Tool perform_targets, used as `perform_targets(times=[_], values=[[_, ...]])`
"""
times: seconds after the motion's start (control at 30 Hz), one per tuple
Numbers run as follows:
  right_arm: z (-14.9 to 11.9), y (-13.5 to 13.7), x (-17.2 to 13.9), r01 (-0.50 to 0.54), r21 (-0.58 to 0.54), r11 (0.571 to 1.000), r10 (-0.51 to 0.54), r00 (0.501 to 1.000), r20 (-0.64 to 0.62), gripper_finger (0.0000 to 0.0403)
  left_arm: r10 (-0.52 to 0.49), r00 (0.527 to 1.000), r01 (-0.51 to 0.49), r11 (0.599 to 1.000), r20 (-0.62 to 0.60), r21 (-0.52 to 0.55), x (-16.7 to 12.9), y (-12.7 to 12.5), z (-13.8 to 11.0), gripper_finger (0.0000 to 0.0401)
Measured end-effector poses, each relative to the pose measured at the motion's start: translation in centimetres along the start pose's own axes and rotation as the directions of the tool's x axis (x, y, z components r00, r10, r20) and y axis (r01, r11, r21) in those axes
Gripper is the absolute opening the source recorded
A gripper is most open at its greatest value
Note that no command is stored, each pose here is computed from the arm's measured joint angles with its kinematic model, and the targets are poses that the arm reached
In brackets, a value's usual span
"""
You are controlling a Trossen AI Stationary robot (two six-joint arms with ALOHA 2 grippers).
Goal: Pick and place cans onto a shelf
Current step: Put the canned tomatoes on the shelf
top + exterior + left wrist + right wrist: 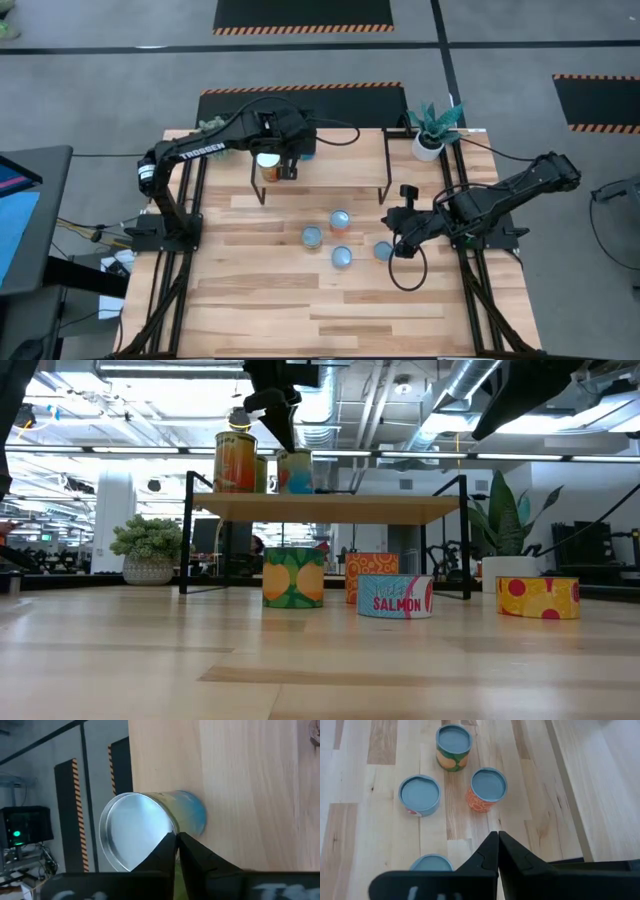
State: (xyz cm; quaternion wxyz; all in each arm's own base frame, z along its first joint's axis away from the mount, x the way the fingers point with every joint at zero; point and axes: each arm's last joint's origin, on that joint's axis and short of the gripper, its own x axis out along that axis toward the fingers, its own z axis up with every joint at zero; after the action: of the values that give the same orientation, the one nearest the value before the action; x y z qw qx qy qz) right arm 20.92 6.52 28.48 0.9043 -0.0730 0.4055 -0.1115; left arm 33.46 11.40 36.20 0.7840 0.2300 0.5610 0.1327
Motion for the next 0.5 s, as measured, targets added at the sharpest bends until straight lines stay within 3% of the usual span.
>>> perform_targets(times=[0.5], values=[[-0.02,-0.01,0.0,0.001,-0.001,1.0,-0.001,1.0,-0.002,0.0024,0.069,0.997,-0.068,0.997,-0.032,0.026,-0.14,-0.02,0.06,0.0058]])
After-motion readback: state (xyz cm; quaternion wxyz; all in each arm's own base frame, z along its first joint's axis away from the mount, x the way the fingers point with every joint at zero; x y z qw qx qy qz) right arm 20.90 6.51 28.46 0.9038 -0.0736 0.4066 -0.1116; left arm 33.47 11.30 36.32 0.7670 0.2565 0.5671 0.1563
